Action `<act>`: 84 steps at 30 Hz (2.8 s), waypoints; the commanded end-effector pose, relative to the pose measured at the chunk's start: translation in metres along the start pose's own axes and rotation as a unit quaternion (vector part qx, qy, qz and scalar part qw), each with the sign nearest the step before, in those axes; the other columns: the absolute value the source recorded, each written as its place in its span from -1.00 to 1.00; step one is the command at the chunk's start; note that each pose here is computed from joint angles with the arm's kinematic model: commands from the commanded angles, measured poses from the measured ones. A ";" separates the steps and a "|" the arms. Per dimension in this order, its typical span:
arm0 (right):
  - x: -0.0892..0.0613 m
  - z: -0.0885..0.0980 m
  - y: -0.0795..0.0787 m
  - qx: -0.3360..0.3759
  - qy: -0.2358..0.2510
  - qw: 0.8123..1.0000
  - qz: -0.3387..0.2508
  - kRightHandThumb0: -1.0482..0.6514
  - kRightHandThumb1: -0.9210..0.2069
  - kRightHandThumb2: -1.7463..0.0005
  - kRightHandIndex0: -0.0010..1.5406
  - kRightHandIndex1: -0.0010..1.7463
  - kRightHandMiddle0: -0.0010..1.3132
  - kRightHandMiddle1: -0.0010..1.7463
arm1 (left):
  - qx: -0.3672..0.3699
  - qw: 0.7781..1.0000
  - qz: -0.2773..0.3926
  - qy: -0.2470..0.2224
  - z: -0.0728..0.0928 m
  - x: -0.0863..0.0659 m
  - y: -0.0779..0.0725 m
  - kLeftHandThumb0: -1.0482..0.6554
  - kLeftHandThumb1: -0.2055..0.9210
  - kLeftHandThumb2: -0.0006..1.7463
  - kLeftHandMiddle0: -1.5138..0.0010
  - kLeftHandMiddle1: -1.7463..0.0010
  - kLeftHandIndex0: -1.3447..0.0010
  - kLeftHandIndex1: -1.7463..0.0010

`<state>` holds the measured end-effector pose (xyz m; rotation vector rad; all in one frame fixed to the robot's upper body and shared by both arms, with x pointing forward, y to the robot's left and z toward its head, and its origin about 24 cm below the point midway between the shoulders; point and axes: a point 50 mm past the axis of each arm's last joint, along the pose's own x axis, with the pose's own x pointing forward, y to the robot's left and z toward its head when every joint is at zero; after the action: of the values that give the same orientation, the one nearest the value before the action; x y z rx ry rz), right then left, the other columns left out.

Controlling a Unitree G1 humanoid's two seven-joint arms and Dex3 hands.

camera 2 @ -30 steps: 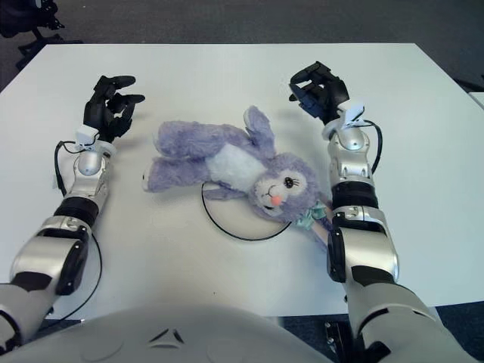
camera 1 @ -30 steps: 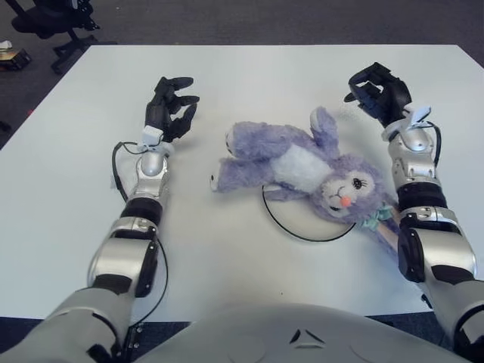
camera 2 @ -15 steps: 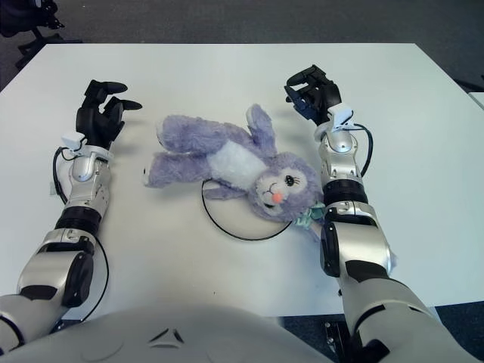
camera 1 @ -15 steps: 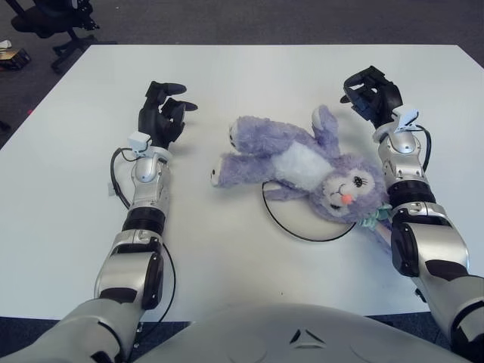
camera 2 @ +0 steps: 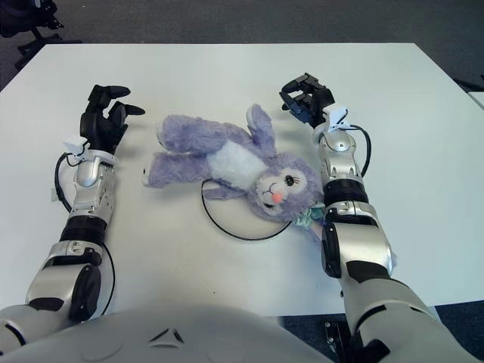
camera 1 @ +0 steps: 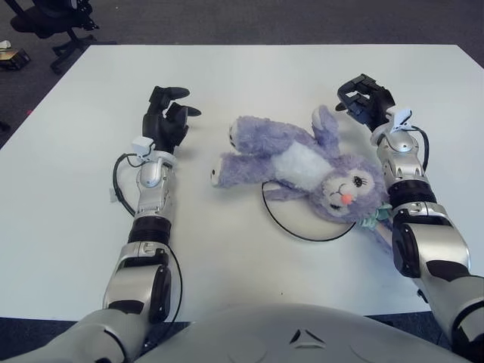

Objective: Put the doll into the plate.

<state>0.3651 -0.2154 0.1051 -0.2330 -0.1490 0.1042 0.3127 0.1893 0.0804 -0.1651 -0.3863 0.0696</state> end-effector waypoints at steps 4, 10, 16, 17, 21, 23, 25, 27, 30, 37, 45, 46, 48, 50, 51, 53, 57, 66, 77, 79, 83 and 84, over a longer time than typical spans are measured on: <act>-0.002 -0.002 -0.001 -0.002 0.013 1.000 0.012 0.23 -1.00 0.65 -0.49 0.68 -0.41 0.67 | -0.005 0.999 0.017 0.031 -0.012 -0.012 -0.001 0.22 1.00 -0.65 0.36 -0.68 0.51 -0.61; -0.002 0.000 0.000 0.001 0.016 1.000 0.020 0.23 -1.00 0.65 -0.49 0.68 -0.41 0.67 | -0.006 0.999 0.019 0.032 -0.012 -0.012 -0.004 0.22 1.00 -0.65 0.36 -0.68 0.51 -0.61; -0.002 0.001 0.001 0.002 0.018 1.000 0.023 0.23 -1.00 0.64 -0.49 0.68 -0.42 0.67 | -0.006 0.999 0.021 0.033 -0.011 -0.012 -0.005 0.22 1.00 -0.65 0.36 -0.68 0.51 -0.61; -0.002 0.002 0.003 0.002 0.018 1.000 0.026 0.23 -1.00 0.64 -0.49 0.68 -0.42 0.67 | -0.006 0.999 0.021 0.033 -0.011 -0.013 -0.007 0.22 1.00 -0.65 0.36 -0.68 0.51 -0.61; 0.000 0.003 0.008 0.002 0.018 0.999 0.035 0.23 -1.00 0.64 -0.49 0.68 -0.42 0.67 | -0.006 0.999 0.022 0.033 -0.012 -0.013 -0.010 0.22 1.00 -0.65 0.36 -0.68 0.51 -0.61; 0.000 0.003 0.009 0.002 0.018 0.999 0.038 0.23 -1.00 0.64 -0.49 0.68 -0.42 0.67 | -0.006 0.999 0.023 0.033 -0.012 -0.013 -0.011 0.22 1.00 -0.66 0.36 -0.68 0.50 -0.61; 0.001 0.004 0.011 0.003 0.018 0.999 0.040 0.23 -1.00 0.64 -0.50 0.68 -0.42 0.67 | -0.006 0.999 0.023 0.034 -0.012 -0.013 -0.012 0.22 1.00 -0.66 0.36 -0.68 0.50 -0.60; 0.002 0.005 0.015 0.005 0.016 0.999 0.044 0.23 -1.00 0.64 -0.50 0.68 -0.42 0.67 | -0.007 0.999 0.024 0.034 -0.012 -0.014 -0.015 0.22 1.00 -0.66 0.36 -0.68 0.50 -0.60; 0.004 0.006 0.019 0.006 0.014 0.999 0.046 0.23 -1.00 0.64 -0.50 0.68 -0.42 0.68 | -0.007 0.999 0.025 0.034 -0.012 -0.014 -0.017 0.22 1.00 -0.66 0.36 -0.68 0.50 -0.60; 0.008 0.008 0.031 0.008 0.006 0.999 0.043 0.23 -1.00 0.64 -0.50 0.69 -0.43 0.68 | -0.009 0.999 0.029 0.036 -0.012 -0.015 -0.021 0.22 1.00 -0.67 0.35 -0.67 0.49 -0.60; 0.010 0.012 0.036 0.015 0.001 0.999 0.039 0.23 -1.00 0.63 -0.50 0.69 -0.43 0.68 | -0.014 0.999 0.034 0.036 -0.012 -0.015 -0.024 0.23 1.00 -0.67 0.34 -0.66 0.48 -0.59; 0.011 0.012 0.037 0.018 0.000 0.999 0.038 0.23 -1.00 0.63 -0.50 0.69 -0.43 0.68 | -0.015 0.999 0.035 0.036 -0.012 -0.016 -0.025 0.23 1.00 -0.67 0.34 -0.66 0.48 -0.59; 0.013 0.013 0.038 0.021 -0.001 0.999 0.038 0.23 -1.00 0.63 -0.50 0.69 -0.43 0.68 | -0.016 0.999 0.036 0.037 -0.012 -0.016 -0.025 0.23 1.00 -0.67 0.34 -0.66 0.48 -0.59; 0.014 0.015 0.040 0.025 -0.002 0.999 0.037 0.23 -1.00 0.63 -0.50 0.69 -0.43 0.68 | -0.017 0.998 0.038 0.037 -0.012 -0.016 -0.026 0.23 1.00 -0.67 0.34 -0.67 0.48 -0.59; 0.015 0.015 0.041 0.028 -0.003 0.999 0.037 0.23 -1.00 0.63 -0.50 0.69 -0.43 0.68 | -0.017 0.998 0.039 0.037 -0.011 -0.016 -0.026 0.23 1.00 -0.67 0.34 -0.67 0.48 -0.59; 0.016 0.017 0.043 0.033 -0.004 0.999 0.036 0.23 -1.00 0.63 -0.50 0.69 -0.43 0.68 | -0.019 0.998 0.041 0.037 -0.012 -0.016 -0.027 0.23 1.00 -0.67 0.34 -0.66 0.48 -0.59; 0.017 0.018 0.045 0.037 -0.004 0.999 0.035 0.23 -1.00 0.63 -0.50 0.69 -0.43 0.68 | -0.020 0.998 0.043 0.038 -0.011 -0.017 -0.028 0.23 1.00 -0.67 0.34 -0.66 0.48 -0.59; 0.020 0.020 0.049 0.040 -0.002 0.999 0.033 0.23 -0.99 0.64 -0.48 0.67 -0.40 0.66 | -0.022 0.998 0.046 0.038 -0.011 -0.018 -0.029 0.23 1.00 -0.67 0.34 -0.66 0.49 -0.59; 0.023 0.020 0.058 0.046 0.008 0.998 0.032 0.23 -0.99 0.65 -0.48 0.67 -0.40 0.65 | -0.021 0.998 0.052 0.038 -0.010 -0.019 -0.029 0.23 1.00 -0.67 0.33 -0.65 0.49 -0.60; 0.024 0.019 0.060 0.049 0.010 0.998 0.033 0.23 -0.99 0.65 -0.47 0.66 -0.39 0.65 | -0.022 0.998 0.052 0.038 -0.010 -0.019 -0.029 0.23 1.00 -0.67 0.33 -0.65 0.49 -0.60; 0.025 0.019 0.062 0.051 0.011 0.998 0.033 0.23 -0.99 0.65 -0.47 0.66 -0.39 0.65 | -0.022 0.998 0.053 0.038 -0.010 -0.020 -0.028 0.23 1.00 -0.67 0.33 -0.65 0.49 -0.60; 0.025 0.019 0.063 0.051 0.012 0.998 0.034 0.23 -0.99 0.65 -0.47 0.66 -0.39 0.65 | -0.022 0.998 0.053 0.039 -0.010 -0.020 -0.028 0.23 1.00 -0.67 0.33 -0.65 0.49 -0.60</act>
<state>0.3777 -0.1539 0.1062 -0.1422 -0.1027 0.1684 0.3057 0.1561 0.0840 -0.2346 -0.3588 0.1383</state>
